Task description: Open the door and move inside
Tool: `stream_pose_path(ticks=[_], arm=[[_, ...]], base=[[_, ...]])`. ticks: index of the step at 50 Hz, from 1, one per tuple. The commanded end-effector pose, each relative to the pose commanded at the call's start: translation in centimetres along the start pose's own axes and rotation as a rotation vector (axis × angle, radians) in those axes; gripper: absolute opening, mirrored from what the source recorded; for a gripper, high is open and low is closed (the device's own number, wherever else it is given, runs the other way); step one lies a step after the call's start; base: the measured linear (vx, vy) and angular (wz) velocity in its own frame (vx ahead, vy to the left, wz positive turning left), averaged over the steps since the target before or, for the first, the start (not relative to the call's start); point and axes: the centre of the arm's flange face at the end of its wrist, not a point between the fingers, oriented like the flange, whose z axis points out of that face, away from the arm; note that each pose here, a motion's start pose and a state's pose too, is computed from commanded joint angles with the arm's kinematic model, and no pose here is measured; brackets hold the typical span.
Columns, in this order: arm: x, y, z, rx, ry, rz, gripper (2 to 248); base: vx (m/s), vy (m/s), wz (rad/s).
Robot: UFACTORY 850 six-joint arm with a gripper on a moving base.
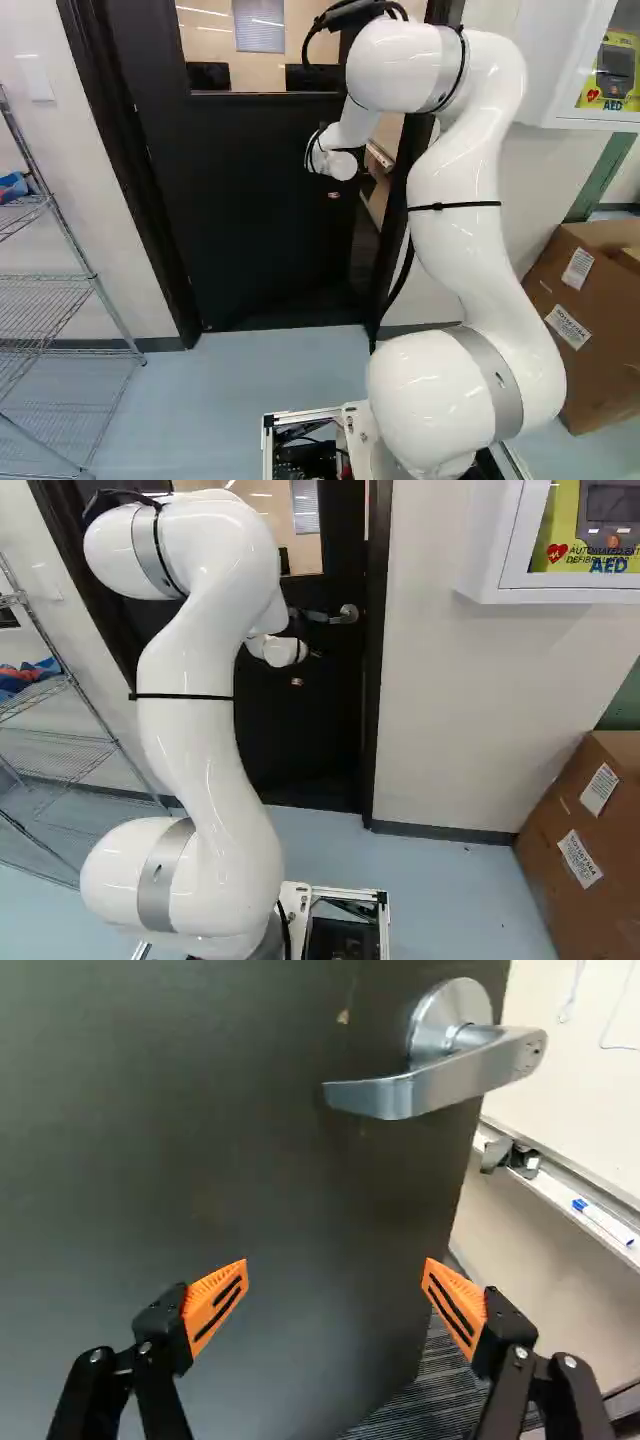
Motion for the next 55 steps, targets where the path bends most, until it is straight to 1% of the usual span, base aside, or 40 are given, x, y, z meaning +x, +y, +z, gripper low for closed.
stream_pose_path(ticks=[11, 19, 22, 32, 55], arm=[[-0.4, -2.4, 0.1, 0.096, -0.014, -0.097, 247], [-0.7, -4.2, 0.8, 0.163, -0.024, -0.168, 247], [-0.8, -4.7, 1.2, 0.18, -0.024, -0.185, 247], [-0.9, -6.4, 2.7, 0.209, -0.013, -0.203, 247], [-1.2, -10.0, 6.3, 0.249, 0.024, -0.21, 247]], base=[[0.0, 0.0, 0.0], [0.0, 0.0, 0.0], [0.0, 0.0, 0.0], [0.0, 0.0, 0.0], [0.0, 0.0, 0.0]])
